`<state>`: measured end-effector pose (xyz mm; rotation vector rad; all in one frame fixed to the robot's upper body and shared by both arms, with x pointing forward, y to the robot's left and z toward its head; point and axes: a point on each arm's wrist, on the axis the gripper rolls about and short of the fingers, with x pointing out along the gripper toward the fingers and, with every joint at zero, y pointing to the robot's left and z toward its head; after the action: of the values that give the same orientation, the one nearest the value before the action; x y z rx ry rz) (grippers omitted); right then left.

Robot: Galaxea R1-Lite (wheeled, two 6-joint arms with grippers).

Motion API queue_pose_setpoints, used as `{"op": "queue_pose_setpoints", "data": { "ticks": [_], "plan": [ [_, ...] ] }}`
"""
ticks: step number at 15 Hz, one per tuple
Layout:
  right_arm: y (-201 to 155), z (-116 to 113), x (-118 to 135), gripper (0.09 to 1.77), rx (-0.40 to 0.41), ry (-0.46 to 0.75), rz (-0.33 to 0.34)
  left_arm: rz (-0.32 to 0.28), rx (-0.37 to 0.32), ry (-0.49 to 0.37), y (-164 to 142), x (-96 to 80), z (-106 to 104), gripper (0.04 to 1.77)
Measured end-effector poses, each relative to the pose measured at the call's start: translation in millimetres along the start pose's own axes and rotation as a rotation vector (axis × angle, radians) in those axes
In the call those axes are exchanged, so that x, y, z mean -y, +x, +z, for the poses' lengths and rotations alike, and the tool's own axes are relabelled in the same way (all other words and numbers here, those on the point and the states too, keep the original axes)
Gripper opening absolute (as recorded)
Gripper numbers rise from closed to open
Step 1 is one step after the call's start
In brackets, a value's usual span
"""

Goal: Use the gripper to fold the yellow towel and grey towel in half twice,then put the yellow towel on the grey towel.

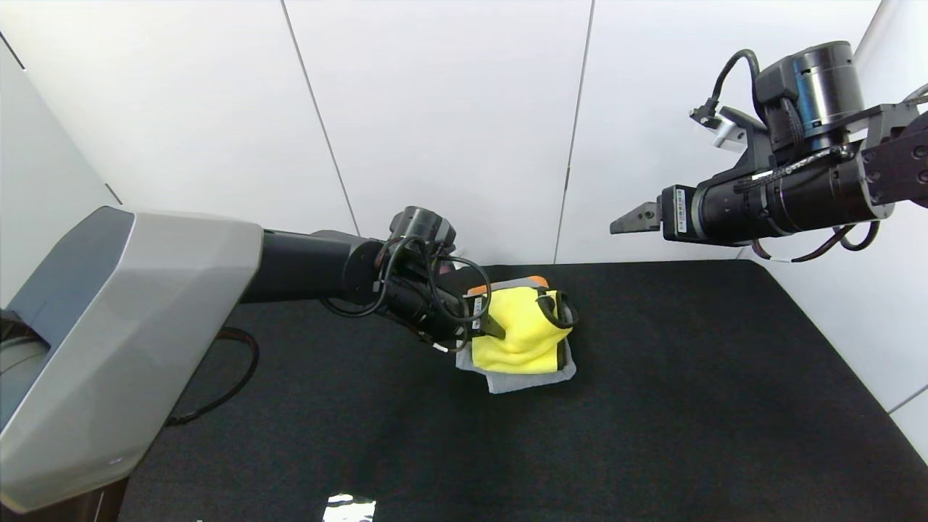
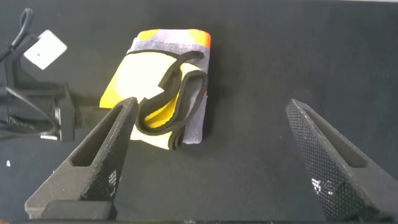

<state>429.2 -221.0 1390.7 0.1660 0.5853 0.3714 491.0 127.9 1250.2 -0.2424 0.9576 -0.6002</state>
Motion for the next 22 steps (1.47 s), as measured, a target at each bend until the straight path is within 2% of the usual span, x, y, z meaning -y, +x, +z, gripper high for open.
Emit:
{"op": "queue_pose_setpoints", "data": {
  "ticks": [4, 9, 17, 22],
  "plan": [
    [-0.3, 0.5, 0.5, 1.71, 0.002, 0.001, -0.001, -0.002, 0.006, 0.007, -2.6, 1.6, 0.8, 1.22],
    [-0.1, 0.4, 0.6, 1.71, 0.001, 0.0, -0.001, -0.002, 0.008, 0.007, -3.4, 1.8, 1.1, 1.45],
    [0.9, 0.2, 0.8, 1.71, -0.001, 0.001, -0.002, 0.039, 0.028, 0.013, -37.7, 4.9, 9.6, 1.62],
    [3.4, -1.0, 0.7, 1.71, -0.007, 0.0, -0.002, 0.104, 0.03, 0.036, -57.3, 9.5, 10.8, 1.67]
  ]
}}
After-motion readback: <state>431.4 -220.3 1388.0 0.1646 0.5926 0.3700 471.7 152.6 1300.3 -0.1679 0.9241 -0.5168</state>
